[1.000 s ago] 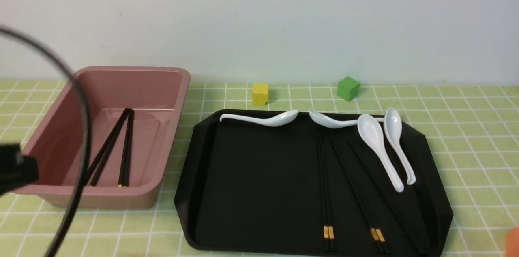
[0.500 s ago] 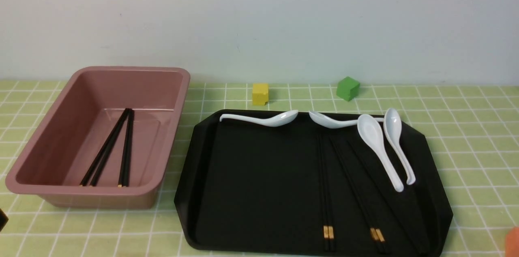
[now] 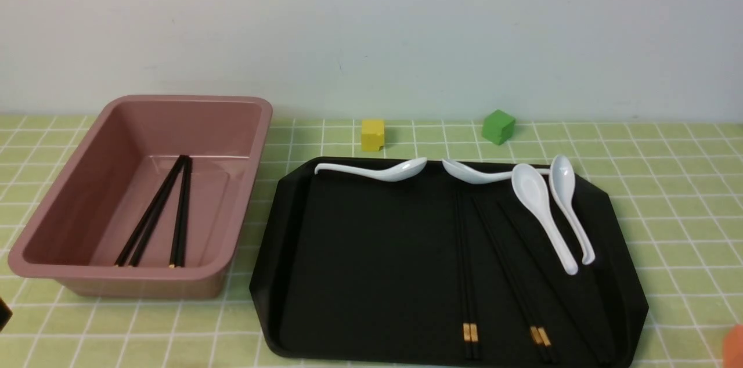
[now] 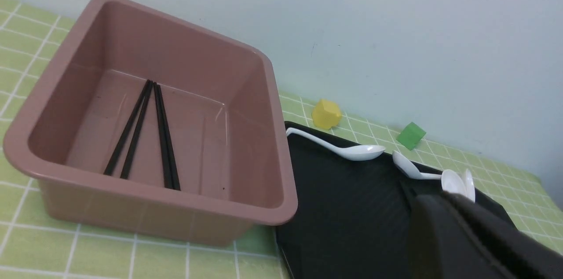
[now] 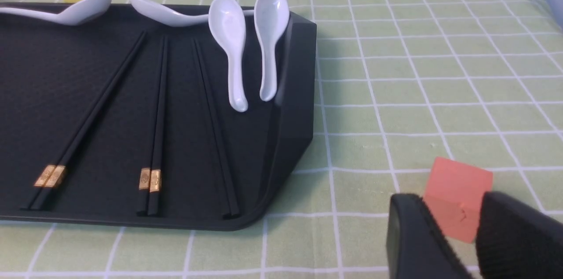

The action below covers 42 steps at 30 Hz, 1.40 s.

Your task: On green tablecloth take chopsticks from black tray and put them in box.

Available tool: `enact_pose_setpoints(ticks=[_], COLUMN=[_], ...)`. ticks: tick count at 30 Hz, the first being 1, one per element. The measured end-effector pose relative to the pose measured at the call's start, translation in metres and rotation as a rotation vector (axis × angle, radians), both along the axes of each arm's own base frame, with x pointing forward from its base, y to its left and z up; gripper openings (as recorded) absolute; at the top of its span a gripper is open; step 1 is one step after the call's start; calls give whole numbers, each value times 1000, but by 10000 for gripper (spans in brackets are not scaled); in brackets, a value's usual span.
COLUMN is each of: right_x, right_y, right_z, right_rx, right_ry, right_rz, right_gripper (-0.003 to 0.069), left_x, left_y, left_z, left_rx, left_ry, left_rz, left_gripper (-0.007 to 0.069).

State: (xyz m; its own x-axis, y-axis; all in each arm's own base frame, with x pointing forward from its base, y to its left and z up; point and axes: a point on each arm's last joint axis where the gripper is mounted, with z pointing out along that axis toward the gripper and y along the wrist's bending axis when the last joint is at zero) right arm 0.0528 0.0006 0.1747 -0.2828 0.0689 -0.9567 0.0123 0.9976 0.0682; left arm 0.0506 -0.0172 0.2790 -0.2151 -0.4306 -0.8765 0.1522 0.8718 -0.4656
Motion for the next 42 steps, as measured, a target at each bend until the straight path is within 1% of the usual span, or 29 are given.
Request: enact_pose_setpoints(ticks=[7, 12, 15, 19, 20, 21, 23, 42], right_x=[0, 0, 0, 0, 0, 0, 0, 0], right_y=[0, 0, 0, 0, 0, 0, 0, 0], right_z=[0, 0, 0, 0, 0, 0, 0, 0], right_rx=[0, 0, 0, 0, 0, 0, 0, 0], right_ry=[0, 0, 0, 0, 0, 0, 0, 0], right_rz=[0, 0, 0, 0, 0, 0, 0, 0], right_gripper=[240, 240, 240, 240, 240, 240, 240, 240], left_x=[-1, -7, -7, -3, -3, -1, 0, 1], left_y=[0, 1, 2, 4, 5, 5, 6, 7], left_z=[0, -12, -31, -73, -73, -93, -109, -109], left_rx=[0, -4, 19, 116, 120, 162, 197, 205], left_ry=[-3, -30, -10, 66, 66, 121, 172, 154], left_rz=[0, 2, 8, 27, 28, 31, 30, 37], left_gripper=[-13, -13, -13, -13, -13, -13, -13, -2])
